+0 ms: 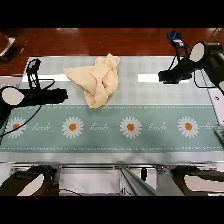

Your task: Fold the shirts.

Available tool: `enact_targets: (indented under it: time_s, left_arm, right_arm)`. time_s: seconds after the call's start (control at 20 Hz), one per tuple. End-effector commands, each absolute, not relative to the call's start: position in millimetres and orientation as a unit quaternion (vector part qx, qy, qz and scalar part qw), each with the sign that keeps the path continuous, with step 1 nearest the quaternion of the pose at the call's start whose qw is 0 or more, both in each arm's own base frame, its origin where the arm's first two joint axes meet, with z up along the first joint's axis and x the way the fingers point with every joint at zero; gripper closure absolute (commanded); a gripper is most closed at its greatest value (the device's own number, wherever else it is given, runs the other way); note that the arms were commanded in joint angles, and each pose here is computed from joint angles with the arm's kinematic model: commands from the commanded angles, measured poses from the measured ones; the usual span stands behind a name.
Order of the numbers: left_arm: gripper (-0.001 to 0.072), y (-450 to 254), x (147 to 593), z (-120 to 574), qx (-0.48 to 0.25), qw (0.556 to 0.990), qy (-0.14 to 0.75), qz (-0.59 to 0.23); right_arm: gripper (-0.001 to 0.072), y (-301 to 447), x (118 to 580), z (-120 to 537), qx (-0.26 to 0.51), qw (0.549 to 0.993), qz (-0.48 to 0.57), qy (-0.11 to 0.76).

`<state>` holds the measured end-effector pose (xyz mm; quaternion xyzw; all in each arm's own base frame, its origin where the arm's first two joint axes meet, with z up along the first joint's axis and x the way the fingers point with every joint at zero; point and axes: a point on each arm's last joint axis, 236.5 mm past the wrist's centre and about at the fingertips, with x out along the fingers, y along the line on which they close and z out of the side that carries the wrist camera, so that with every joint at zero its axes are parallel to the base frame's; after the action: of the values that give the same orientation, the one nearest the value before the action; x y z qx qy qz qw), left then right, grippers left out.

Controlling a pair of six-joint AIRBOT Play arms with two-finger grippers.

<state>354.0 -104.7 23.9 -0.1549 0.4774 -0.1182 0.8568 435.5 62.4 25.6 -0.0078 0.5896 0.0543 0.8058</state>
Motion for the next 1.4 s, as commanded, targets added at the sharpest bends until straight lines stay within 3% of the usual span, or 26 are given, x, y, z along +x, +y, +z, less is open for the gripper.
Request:
enact_targets:
  time_s: [0.0, 0.2, 0.4, 0.45, 0.55, 0.65, 0.7, 0.75, 0.8, 1.05, 1.2, 1.35]
  left_arm:
    - [0.0685, -104, 354, 24, -0.155, 0.857, 0.477, -0.118]
    - [0.0685, -102, 364, 28, -0.157, 0.868, 0.457, -0.112]
    - [0.0683, -94, 396, 51, -0.168, 0.903, 0.384, -0.095]
    - [0.0639, -91, 407, 63, -0.182, 0.914, 0.352, -0.089]
    - [0.0207, -88, 427, 87, -0.196, 0.933, 0.289, -0.081]
    - [0.0201, -100, 438, 100, -0.137, 0.948, 0.266, -0.109]
    - [0.0201, -114, 443, 105, -0.103, 0.950, 0.263, -0.132]
    - [0.0201, -131, 448, 108, -0.075, 0.950, 0.262, -0.156]
    - [0.0201, -151, 453, 107, -0.055, 0.945, 0.266, -0.180]
    - [0.0202, -235, 461, 30, -0.031, 0.871, 0.414, -0.261]
    - [0.0201, -237, 465, -16, -0.053, 0.835, 0.499, -0.225]
    - [0.0202, -223, 468, -43, -0.027, 0.824, 0.533, -0.188]
  right_arm:
    - [0.0691, 63, 436, 26, -0.008, 0.806, 0.055, 0.589]
    - [0.0691, 63, 438, 27, -0.007, 0.810, 0.055, 0.584]
    - [0.0691, 65, 461, 36, -0.004, 0.839, 0.056, 0.542]
    - [0.0691, 65, 468, 39, -0.005, 0.848, 0.056, 0.528]
    - [0.0691, 67, 479, 46, 0.003, 0.862, 0.056, 0.504]
    - [0.0690, 75, 492, 54, 0.019, 0.877, 0.063, 0.477]
    - [0.0654, 76, 498, 58, 0.022, 0.884, 0.064, 0.463]
    - [0.0413, 76, 502, 61, 0.022, 0.889, 0.064, 0.453]
    - [0.0297, 75, 504, 61, 0.017, 0.891, 0.064, 0.450]
    - [0.0295, 49, 484, 44, -0.040, 0.865, 0.035, 0.499]
    - [0.0296, 36, 472, 37, -0.065, 0.848, 0.020, 0.526]
    - [0.0300, 37, 470, 36, -0.062, 0.846, 0.022, 0.529]
